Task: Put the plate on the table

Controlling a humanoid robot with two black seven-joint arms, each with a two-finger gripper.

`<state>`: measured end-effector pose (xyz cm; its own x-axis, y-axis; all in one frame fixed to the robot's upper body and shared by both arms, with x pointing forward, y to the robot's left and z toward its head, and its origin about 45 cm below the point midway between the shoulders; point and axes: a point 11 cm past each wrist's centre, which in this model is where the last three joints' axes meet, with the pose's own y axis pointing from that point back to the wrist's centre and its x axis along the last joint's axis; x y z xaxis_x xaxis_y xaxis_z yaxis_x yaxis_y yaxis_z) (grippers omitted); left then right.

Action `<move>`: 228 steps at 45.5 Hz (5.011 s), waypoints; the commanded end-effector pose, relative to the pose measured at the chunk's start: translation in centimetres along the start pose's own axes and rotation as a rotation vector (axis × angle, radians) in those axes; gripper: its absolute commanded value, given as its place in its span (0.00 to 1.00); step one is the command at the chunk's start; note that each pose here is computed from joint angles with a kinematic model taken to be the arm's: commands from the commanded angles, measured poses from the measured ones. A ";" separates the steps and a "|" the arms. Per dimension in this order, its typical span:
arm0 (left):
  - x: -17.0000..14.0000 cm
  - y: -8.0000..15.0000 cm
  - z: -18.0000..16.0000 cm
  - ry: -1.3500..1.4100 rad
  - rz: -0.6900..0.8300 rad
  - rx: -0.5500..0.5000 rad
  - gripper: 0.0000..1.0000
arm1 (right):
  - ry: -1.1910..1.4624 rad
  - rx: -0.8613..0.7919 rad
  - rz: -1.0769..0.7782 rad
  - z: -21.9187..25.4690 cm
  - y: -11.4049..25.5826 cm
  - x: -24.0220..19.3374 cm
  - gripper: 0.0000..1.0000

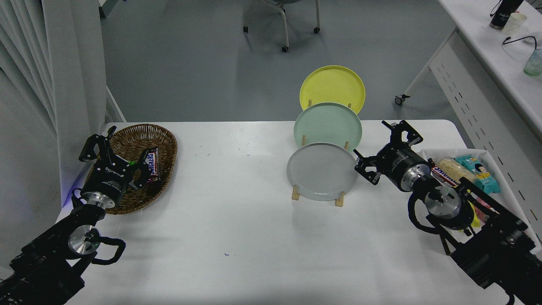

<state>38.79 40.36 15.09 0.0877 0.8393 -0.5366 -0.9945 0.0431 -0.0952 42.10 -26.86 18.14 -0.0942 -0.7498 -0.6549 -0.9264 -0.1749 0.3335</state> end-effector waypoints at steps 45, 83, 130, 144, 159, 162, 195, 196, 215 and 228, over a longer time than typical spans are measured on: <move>0.0 0.0 0.0 0.001 0.000 -0.002 0.98 | -0.098 -0.100 0.149 -1.4 0.1 -1.9 0.99; 0.0 0.0 0.0 0.001 0.001 -0.001 0.98 | 0.049 -0.171 0.079 0.6 1.9 -1.2 0.99; 0.0 0.0 0.0 0.001 0.001 -0.001 0.98 | 0.002 -0.158 0.052 5.5 -2.5 -5.4 0.98; 0.0 0.0 0.0 0.001 0.000 -0.001 0.98 | 0.035 -0.121 0.043 5.5 -2.7 -5.9 0.89; 0.0 0.0 0.0 0.001 0.001 -0.001 0.98 | 0.028 -0.112 0.040 5.5 -2.2 -7.1 0.80; 0.0 0.0 0.0 0.001 0.001 -0.001 0.98 | 0.030 -0.095 0.089 5.2 -2.1 -6.7 0.85; 0.0 0.0 0.0 0.001 0.000 -0.001 0.98 | 0.049 -0.021 0.247 2.6 -0.2 -7.4 0.78; 0.0 0.0 0.0 0.001 0.001 -0.001 0.98 | 0.049 -0.021 0.247 2.6 -0.2 -7.4 0.78; 0.0 0.0 0.0 0.000 0.001 -0.002 0.98 | 0.067 -0.044 0.229 4.7 -0.3 -7.9 0.80; 0.0 0.0 0.0 0.001 0.001 -0.001 0.98 | 0.066 -0.052 0.231 5.2 -0.3 -7.7 0.64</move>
<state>38.80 40.32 15.09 0.0880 0.8384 -0.5379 -0.9944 0.0424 -0.0965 41.37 -18.04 19.86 -0.2796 -0.8117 -0.5129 -0.8641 -0.0201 0.5029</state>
